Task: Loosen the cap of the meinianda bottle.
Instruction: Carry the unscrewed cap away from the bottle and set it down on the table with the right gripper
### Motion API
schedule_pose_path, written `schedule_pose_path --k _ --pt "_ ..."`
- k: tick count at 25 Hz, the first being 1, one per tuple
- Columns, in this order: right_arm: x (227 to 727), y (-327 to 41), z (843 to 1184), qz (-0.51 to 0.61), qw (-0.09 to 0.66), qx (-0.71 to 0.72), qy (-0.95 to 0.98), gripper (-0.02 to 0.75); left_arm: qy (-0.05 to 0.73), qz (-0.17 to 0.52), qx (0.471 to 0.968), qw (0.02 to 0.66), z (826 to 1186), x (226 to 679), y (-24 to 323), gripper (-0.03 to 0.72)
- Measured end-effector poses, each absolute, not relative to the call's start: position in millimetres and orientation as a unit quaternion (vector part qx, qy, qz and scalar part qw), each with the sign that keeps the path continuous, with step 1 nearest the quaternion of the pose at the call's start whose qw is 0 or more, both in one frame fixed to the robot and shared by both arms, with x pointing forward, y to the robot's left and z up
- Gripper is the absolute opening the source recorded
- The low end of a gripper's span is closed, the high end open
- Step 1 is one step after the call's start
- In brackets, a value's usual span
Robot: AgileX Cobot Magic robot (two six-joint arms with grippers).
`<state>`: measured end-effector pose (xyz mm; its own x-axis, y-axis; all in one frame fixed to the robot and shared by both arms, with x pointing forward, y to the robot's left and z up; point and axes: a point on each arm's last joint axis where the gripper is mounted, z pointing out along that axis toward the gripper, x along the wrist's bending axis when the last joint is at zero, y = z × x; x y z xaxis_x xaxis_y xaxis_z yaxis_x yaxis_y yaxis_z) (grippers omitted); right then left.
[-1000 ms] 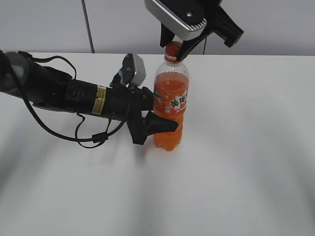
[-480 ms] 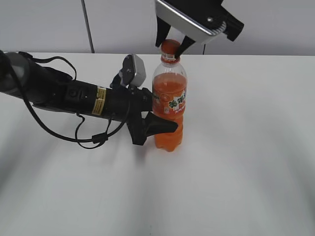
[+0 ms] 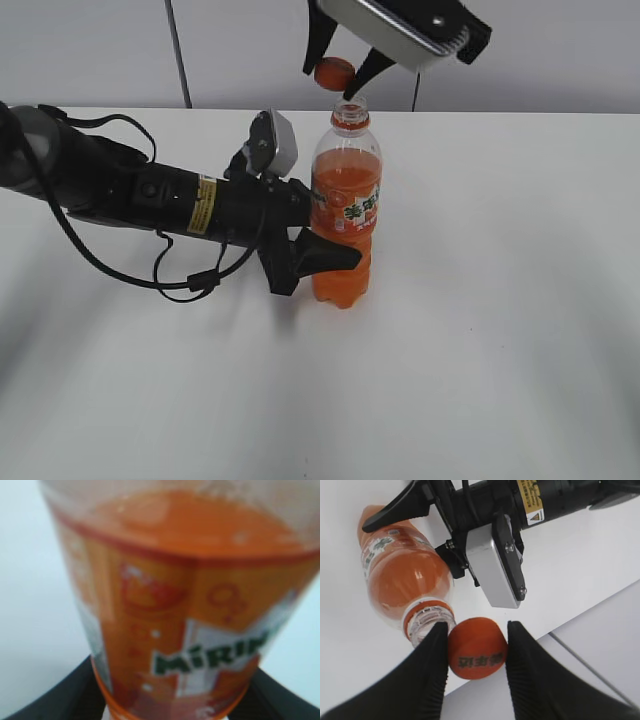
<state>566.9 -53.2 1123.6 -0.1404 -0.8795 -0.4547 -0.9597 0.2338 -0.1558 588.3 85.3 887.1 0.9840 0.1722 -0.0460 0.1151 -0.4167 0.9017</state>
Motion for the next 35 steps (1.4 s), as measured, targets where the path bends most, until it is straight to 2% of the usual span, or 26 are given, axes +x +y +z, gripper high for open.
schedule_pose_path --k 3,6,11,16,19,23,28,35 --pt "566.4 -54.8 1125.6 0.102 0.226 -0.538 0.805 0.268 0.085 0.026 0.841 0.534 887.1 588.3 85.3 0.405" --pt "564.1 -57.5 1131.5 0.136 0.213 -0.391 0.885 0.268 0.085 0.027 0.841 0.533 887.1 588.3 85.3 0.405" --pt "562.8 -58.2 1134.5 0.209 0.149 -0.029 0.966 0.268 0.086 0.027 0.841 0.533 887.1 588.5 85.3 0.405" --pt "564.1 -60.1 1134.0 0.238 0.081 0.292 0.923 0.268 0.086 0.027 0.841 0.533 887.1 588.5 85.3 0.405" --pt "566.2 -63.1 1133.4 0.236 0.067 0.413 0.877 0.268 0.086 0.027 0.841 0.533 887.1 588.5 85.3 0.405" --pt "574.6 -75.1 1132.7 0.224 0.084 0.485 0.841 0.269 0.086 0.027 0.841 0.533 887.1 588.5 85.3 0.405" --pt "595.1 -124.1 1143.8 0.226 0.110 0.544 0.800 0.269 0.086 0.027 0.841 0.533 887.1 588.5 85.3 0.405" --pt "624.5 -235.5 1147.6 0.206 0.149 0.642 0.723 0.269 0.086 0.027 0.841 0.533 887.1 588.5 85.3 0.405"
